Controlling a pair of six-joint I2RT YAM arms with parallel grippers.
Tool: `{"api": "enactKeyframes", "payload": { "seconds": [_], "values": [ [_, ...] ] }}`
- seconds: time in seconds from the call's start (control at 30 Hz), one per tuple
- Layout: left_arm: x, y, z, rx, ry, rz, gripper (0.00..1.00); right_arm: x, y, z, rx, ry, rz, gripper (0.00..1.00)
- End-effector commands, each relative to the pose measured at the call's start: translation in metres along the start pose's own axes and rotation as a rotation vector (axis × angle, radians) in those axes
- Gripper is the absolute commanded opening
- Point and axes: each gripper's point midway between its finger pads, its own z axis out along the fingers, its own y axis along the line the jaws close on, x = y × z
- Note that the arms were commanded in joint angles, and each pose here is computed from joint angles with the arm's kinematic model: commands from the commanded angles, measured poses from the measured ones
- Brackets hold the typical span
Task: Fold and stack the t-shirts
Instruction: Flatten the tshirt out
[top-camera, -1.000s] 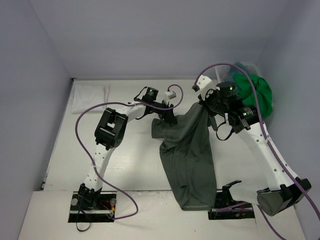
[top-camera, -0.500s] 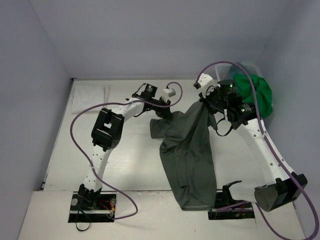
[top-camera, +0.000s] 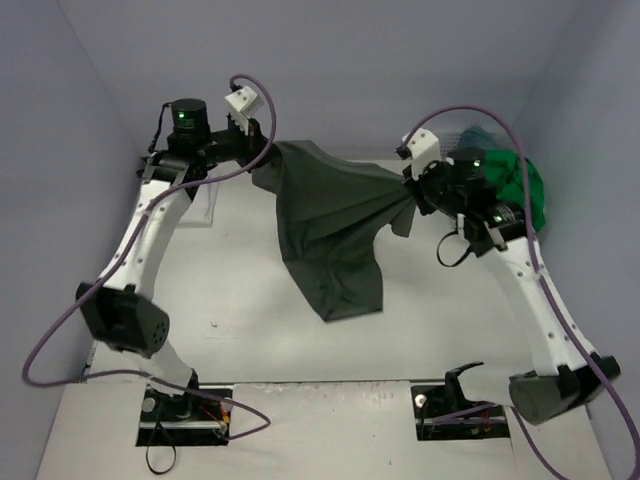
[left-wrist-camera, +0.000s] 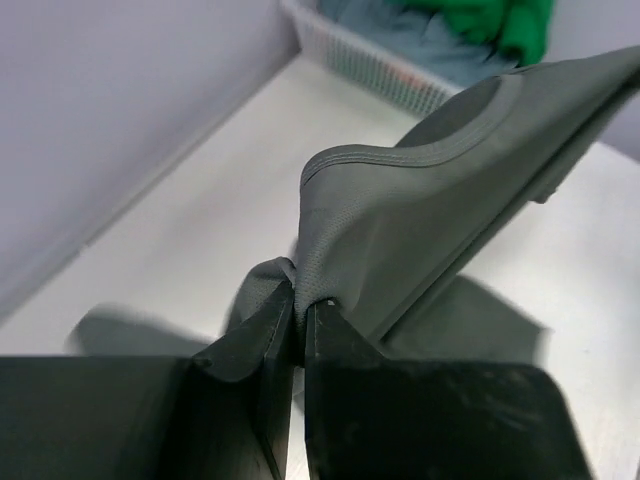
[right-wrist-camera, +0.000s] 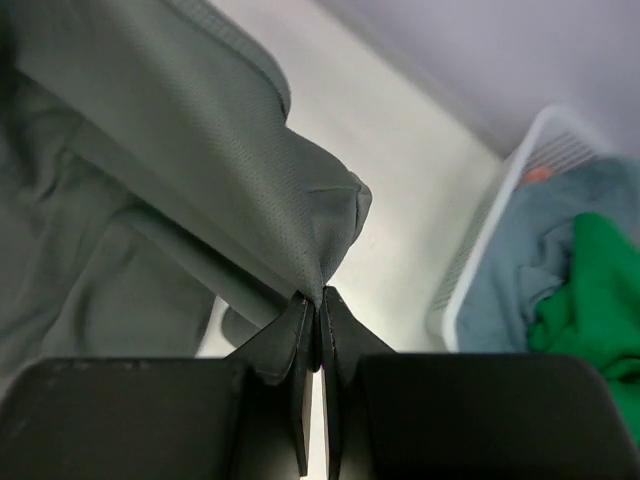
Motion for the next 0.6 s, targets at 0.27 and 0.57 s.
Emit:
{"api": "enactKeyframes", "payload": {
  "seconds": [0.27, 0.57],
  "values": [
    [-0.123, -0.150, -0.155, 0.043, -0.316, 0.299, 0.00, -0.086, 0.005, -0.173, 0.059, -0.467, -0.030, 0.00],
    [-0.135, -0.201, -0.211, 0.052, -0.408, 0.311, 0.00, -0.047, 0.015, -0.130, 0.011, -0.342, -0.074, 0.00]
  ]
}}
